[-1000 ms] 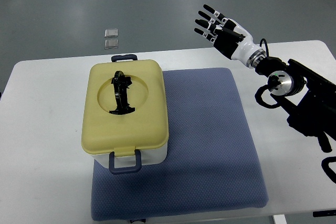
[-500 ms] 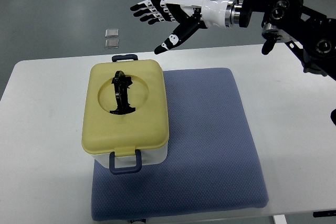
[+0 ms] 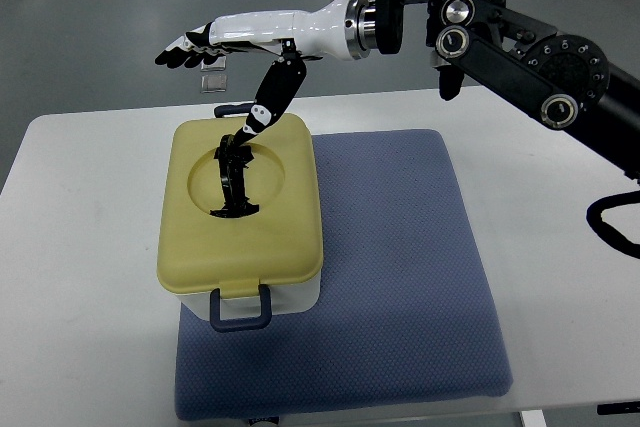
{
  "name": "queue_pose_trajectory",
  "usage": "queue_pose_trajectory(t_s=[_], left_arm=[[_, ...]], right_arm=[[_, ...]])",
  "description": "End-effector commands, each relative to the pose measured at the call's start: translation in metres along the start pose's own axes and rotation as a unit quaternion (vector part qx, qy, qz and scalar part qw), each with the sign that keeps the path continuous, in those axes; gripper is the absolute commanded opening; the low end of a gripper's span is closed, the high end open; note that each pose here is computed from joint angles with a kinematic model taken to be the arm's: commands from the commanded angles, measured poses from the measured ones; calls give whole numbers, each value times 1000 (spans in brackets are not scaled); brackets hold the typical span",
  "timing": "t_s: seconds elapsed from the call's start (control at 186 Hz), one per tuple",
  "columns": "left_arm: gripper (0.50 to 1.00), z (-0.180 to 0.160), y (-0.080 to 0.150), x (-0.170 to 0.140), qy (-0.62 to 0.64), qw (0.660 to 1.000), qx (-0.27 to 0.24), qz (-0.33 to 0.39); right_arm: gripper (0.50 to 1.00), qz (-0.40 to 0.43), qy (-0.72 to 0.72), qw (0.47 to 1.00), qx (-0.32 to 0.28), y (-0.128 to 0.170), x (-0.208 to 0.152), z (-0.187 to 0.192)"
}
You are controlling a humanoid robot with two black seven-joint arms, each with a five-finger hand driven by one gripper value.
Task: Open white storage box with right hand
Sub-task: 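Lower the right hand and close its fingers around the black lid handle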
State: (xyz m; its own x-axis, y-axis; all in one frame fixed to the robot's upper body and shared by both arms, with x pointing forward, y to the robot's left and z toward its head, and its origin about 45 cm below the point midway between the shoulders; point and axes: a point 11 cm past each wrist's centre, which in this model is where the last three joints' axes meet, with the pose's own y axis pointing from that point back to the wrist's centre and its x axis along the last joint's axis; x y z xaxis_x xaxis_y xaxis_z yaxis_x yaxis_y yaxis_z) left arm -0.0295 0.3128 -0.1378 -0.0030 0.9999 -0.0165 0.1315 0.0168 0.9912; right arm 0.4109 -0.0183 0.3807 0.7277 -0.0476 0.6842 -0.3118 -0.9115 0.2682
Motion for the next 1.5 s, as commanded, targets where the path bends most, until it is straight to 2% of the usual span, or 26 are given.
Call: queue_pose_trajectory(t_s=[0.0, 0.22, 0.602, 1.495], left_arm=[[1000, 0, 0, 0, 0, 1000, 0, 0], [1000, 0, 0, 1, 0, 1000, 1, 1], [1000, 0, 0, 1, 0, 1000, 1, 1], [1000, 0, 0, 0, -2, 1000, 2, -1]], right_arm=[[950, -11, -15, 1000, 9, -10, -14, 1], [950, -17, -29, 999, 1, -11, -29, 15], [950, -20, 9, 999, -41, -8, -32, 32], [946, -55, 4, 998, -36, -30, -71, 36]])
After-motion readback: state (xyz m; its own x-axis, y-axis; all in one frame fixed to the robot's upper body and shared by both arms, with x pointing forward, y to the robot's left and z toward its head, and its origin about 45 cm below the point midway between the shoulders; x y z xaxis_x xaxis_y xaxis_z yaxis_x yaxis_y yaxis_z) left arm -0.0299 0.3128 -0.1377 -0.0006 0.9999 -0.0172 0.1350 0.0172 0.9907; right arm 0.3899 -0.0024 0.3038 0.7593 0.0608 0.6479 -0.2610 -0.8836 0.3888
